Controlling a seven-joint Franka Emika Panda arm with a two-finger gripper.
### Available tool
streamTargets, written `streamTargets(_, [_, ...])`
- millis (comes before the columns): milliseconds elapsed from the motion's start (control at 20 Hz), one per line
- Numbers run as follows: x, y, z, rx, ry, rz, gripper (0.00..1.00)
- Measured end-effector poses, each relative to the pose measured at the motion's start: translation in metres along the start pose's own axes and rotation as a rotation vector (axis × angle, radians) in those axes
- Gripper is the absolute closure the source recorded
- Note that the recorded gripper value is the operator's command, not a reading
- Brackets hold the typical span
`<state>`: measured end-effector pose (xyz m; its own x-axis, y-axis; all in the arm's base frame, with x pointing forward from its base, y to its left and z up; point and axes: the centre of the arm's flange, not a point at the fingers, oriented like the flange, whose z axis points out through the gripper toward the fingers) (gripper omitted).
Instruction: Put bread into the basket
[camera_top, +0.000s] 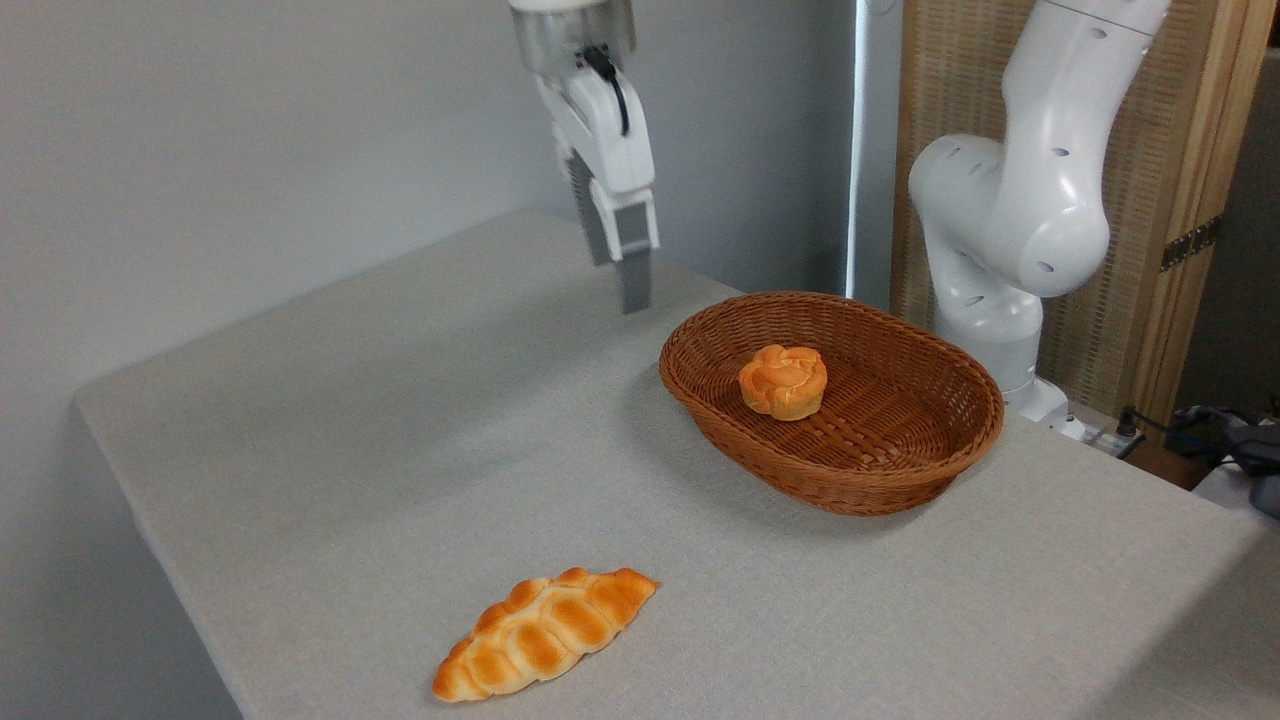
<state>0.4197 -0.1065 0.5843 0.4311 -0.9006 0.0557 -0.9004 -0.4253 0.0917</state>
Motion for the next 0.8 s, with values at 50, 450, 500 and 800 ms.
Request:
streamTargets(50, [-0.002, -0.012, -0.014, 0.015, 0.024, -0.019, 0.00])
streamTargets(450, [0.010, -0.071, -0.043, 0.062, 0.053, -0.263, 0.00])
streamTargets(500, [0.015, -0.080, -0.042, 0.065, 0.047, -0.292, 0.00])
streamTargets(800, [0.021, -0.113, -0.046, 0.096, 0.036, -0.344, 0.00])
